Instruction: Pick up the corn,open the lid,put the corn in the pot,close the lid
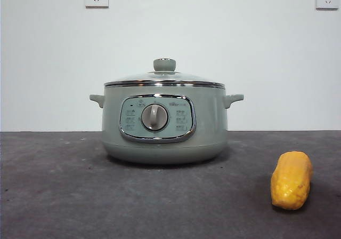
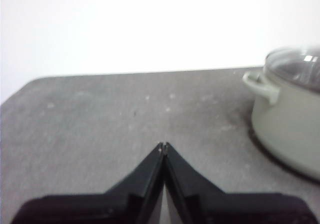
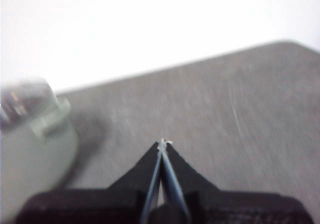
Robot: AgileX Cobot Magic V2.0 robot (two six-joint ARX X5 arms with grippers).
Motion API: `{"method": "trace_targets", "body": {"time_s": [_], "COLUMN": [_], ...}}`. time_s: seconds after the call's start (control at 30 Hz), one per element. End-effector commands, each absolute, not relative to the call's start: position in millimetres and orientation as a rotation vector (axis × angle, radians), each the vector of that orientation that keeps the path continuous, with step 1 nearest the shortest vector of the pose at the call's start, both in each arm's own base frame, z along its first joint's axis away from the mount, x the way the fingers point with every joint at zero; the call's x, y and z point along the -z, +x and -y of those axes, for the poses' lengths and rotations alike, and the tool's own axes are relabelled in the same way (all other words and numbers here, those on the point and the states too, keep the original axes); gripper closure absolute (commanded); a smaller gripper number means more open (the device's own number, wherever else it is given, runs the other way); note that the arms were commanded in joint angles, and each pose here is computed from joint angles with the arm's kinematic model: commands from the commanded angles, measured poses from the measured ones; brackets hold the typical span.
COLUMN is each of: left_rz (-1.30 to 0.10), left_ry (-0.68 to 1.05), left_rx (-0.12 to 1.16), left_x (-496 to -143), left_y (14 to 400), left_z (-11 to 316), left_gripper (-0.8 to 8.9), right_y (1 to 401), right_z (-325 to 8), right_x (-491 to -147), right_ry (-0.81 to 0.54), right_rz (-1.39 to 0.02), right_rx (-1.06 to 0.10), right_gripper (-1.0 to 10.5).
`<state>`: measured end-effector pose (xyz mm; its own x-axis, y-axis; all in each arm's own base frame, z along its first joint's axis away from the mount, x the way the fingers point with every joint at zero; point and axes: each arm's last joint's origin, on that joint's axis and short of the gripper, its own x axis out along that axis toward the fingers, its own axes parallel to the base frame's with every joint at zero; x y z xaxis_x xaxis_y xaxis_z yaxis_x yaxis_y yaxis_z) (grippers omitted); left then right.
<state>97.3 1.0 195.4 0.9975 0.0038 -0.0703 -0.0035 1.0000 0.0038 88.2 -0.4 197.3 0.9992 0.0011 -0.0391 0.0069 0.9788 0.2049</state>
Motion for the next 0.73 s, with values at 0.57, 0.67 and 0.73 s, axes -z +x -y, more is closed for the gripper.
{"method": "trace_targets", "body": {"time_s": [0.57, 0.67, 0.73], "left_rz": [-0.305, -0.391, -0.43], "left_ry": [-0.139, -0.204, -0.231], "left_rx": [0.399, 0.536, 0.614], "left_x": [-277.4, -284.7, -287.6], "left_y": [140.5, 147.9, 153.9], "left_z": [10.0, 13.6, 15.5], "left_gripper": [8.17, 8.17, 8.17], "right_y": [90.5, 94.1, 98.2], "right_z": [-5.8, -8.3, -9.7], "right_x": [-312.5, -316.2, -317.4], "right_ry": [0.283, 0.344, 0.376], "right_rz": [-0.386, -0.513, -0.569], "right_rx": [-0.171, -0.233, -0.275], "right_gripper": [9.5, 9.5, 9.5]}}
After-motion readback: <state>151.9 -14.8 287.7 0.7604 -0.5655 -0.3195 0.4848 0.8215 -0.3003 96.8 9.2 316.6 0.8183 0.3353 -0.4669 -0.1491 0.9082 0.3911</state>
